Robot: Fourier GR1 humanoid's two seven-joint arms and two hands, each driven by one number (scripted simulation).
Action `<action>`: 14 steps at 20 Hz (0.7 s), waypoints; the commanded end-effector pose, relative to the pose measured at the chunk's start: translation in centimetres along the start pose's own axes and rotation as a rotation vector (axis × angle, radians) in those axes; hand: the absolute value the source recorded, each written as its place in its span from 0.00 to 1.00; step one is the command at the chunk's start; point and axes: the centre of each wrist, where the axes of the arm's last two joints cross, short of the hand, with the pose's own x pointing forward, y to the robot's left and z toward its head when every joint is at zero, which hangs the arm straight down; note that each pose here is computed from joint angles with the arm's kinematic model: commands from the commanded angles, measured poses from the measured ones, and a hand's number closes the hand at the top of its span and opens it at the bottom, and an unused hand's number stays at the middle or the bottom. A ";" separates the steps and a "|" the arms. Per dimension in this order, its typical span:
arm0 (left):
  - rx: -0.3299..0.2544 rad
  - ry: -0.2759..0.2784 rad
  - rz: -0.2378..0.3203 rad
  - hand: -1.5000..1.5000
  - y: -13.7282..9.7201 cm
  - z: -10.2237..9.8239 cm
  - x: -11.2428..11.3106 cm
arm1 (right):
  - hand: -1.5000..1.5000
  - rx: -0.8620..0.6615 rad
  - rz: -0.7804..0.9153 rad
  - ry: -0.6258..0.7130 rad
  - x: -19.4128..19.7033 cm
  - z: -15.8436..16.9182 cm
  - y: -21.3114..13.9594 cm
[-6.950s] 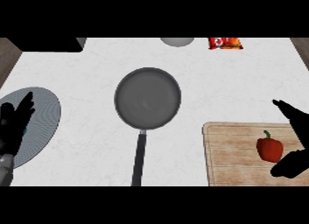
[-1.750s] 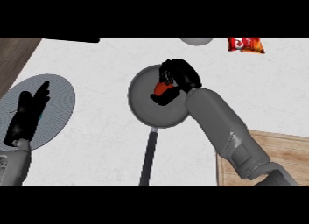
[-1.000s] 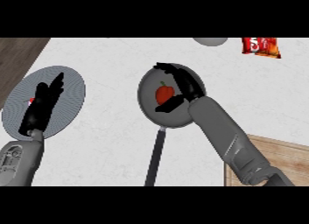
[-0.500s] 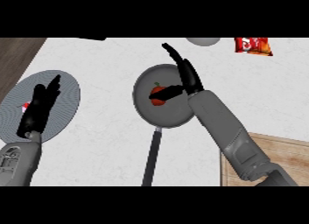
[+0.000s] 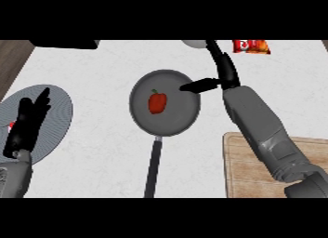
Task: Pick the bell pepper from the cutting board and place it in the pan
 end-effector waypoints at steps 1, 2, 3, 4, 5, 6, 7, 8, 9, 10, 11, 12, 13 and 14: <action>0.029 0.010 0.005 0.50 1.5 -0.6 0.3 | 0.00 -0.022 -0.050 -0.002 -0.4 -0.3 -5.5; 0.041 0.018 0.011 0.50 2.1 -0.2 -0.9 | 0.00 -0.025 -0.048 -0.012 -1.3 0.4 -7.2; 0.015 0.009 -0.011 0.50 0.9 0.9 -0.5 | 0.00 -0.029 -0.059 -0.008 -0.5 -0.3 -8.3; 0.027 0.002 0.010 0.50 1.2 0.2 0.8 | 0.00 -0.016 -0.039 -0.001 -1.0 0.2 -10.5; 0.027 0.018 0.009 0.50 0.3 0.4 -1.0 | 0.00 -0.007 -0.038 0.010 -1.8 0.9 -11.6; 0.031 -0.005 0.017 0.50 1.8 1.2 -0.1 | 0.00 0.011 -0.034 0.011 -2.5 1.9 -13.8; 0.027 0.006 0.016 0.50 0.7 0.0 0.4 | 0.00 0.023 -0.027 -0.002 -1.7 1.3 -14.1; -0.002 0.026 0.012 0.50 1.7 1.3 -0.6 | 0.00 0.013 -0.049 -0.002 -1.9 1.6 -14.8; 0.037 0.005 0.005 0.50 1.7 0.9 0.3 | 0.00 0.011 -0.037 0.005 -2.5 2.7 -17.2; 0.031 0.013 0.019 0.50 1.4 0.1 0.4 | 0.00 0.055 -0.039 0.011 -1.9 2.5 -17.8; 0.034 0.002 0.004 0.50 1.5 1.2 -2.8 | 0.00 0.027 -0.034 -0.006 -2.0 2.4 -17.5; 0.022 0.025 0.027 0.50 1.7 -0.5 0.6 | 0.00 0.043 -0.031 0.008 -2.0 3.0 -19.3; 0.028 -0.005 0.024 0.50 0.9 0.7 -0.5 | 0.00 0.065 0.001 0.005 -1.0 2.3 -19.6; 0.024 0.005 0.029 0.50 1.3 0.1 -1.1 | 0.00 0.068 -0.006 -0.015 -1.4 4.1 -23.3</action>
